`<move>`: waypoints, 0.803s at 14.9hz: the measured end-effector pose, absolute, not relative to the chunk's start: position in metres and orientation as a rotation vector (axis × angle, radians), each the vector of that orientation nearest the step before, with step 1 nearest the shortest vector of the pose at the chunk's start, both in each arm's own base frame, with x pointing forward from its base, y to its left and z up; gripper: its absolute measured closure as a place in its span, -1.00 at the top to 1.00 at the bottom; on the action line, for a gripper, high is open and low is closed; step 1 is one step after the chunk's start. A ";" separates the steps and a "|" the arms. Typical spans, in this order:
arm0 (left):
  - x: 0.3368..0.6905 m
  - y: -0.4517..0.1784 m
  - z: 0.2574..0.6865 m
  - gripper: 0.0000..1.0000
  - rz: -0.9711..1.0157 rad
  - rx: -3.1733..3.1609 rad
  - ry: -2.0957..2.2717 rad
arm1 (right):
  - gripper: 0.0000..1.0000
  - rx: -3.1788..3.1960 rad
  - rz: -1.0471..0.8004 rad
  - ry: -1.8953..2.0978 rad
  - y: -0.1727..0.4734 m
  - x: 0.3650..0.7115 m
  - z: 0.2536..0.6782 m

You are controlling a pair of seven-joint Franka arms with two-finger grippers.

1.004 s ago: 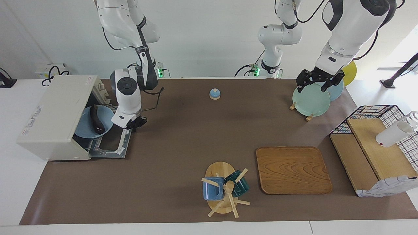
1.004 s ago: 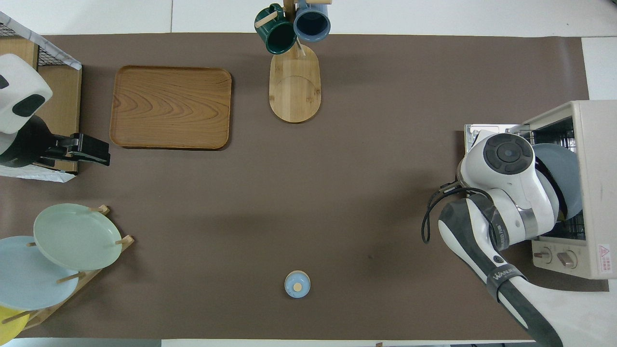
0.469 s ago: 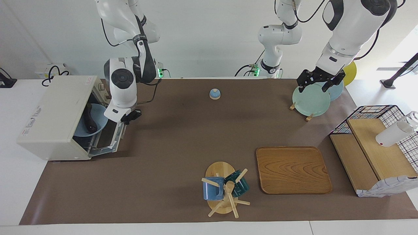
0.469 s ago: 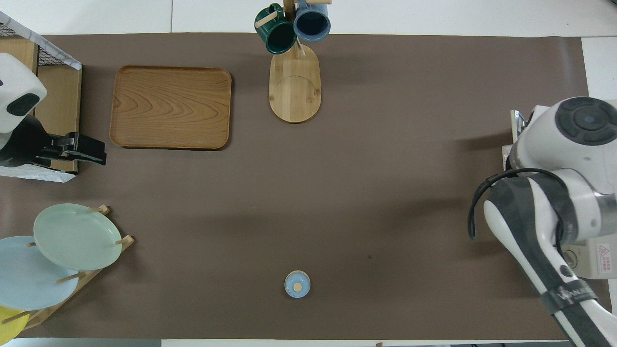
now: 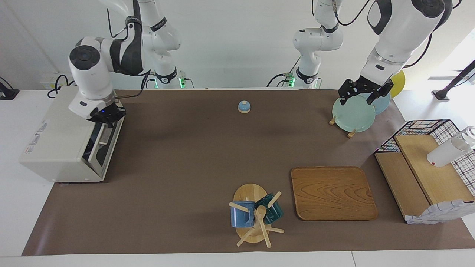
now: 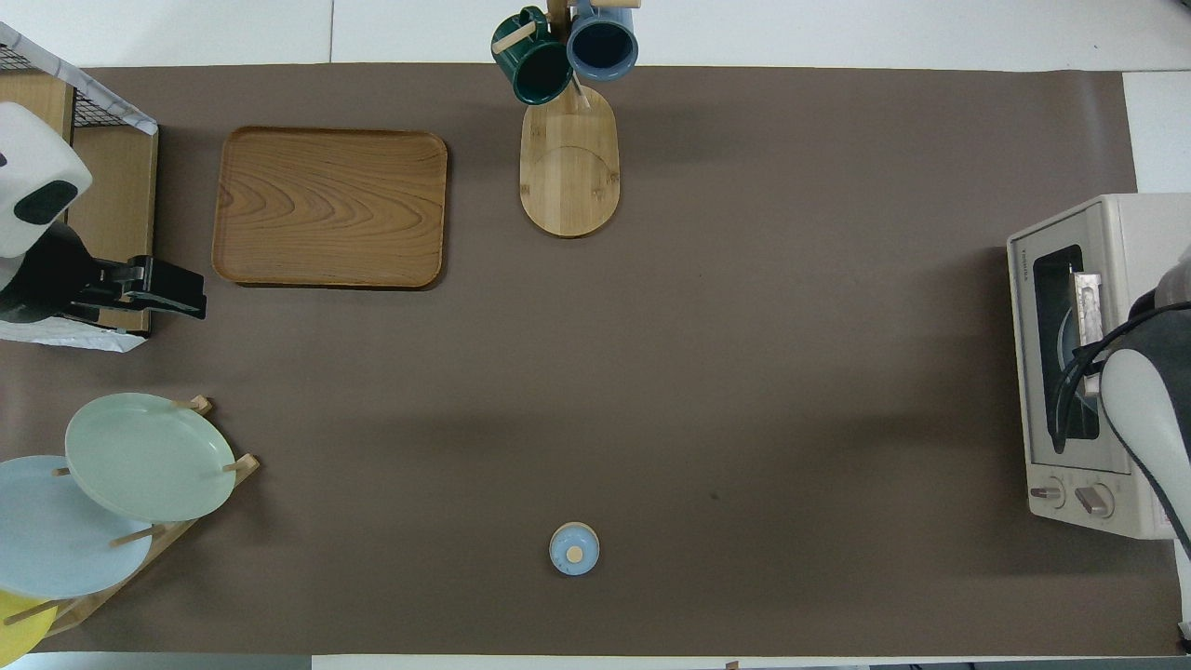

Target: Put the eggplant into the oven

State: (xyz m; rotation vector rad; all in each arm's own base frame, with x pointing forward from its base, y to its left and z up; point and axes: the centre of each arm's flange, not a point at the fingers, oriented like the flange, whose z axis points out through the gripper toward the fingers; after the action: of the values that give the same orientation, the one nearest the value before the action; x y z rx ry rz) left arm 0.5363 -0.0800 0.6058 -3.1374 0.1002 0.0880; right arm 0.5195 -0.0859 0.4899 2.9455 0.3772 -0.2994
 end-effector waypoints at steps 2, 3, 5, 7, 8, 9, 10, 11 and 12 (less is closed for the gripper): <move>0.536 -0.079 0.606 1.00 0.088 -3.138 0.098 | -0.94 3.011 -0.246 0.366 -0.072 0.526 0.527; 0.537 -0.079 0.606 1.00 0.088 -3.138 0.096 | -0.77 3.029 -0.220 0.371 -0.064 0.529 0.547; 0.537 -0.078 0.606 1.00 0.088 -3.138 0.093 | -0.61 3.053 -0.189 0.386 -0.044 0.531 0.574; 0.537 -0.078 0.606 1.00 0.088 -3.138 0.093 | -0.37 3.055 -0.185 0.383 -0.034 0.532 0.580; 0.537 -0.077 0.606 1.00 0.088 -3.138 0.093 | -0.22 3.056 -0.192 0.381 -0.034 0.532 0.579; 0.537 -0.077 0.606 1.00 0.088 -3.138 0.093 | 0.07 3.057 -0.196 0.378 -0.035 0.532 0.578; 0.537 -0.077 0.606 1.00 0.088 -3.138 0.093 | 0.28 3.058 -0.197 0.375 -0.036 0.533 0.578; 0.537 -0.077 0.606 1.00 0.088 -3.138 0.093 | 0.48 3.058 -0.195 0.370 -0.036 0.533 0.578; 0.537 -0.077 0.606 1.00 0.088 -3.138 0.093 | 0.67 3.059 -0.195 0.362 -0.037 0.533 0.579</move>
State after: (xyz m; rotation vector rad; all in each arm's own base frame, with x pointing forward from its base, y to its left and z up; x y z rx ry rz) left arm 0.5367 -0.0775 0.6058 -3.1377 0.0926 0.0879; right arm 0.5325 -0.0365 0.5789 3.0591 0.3624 -0.1948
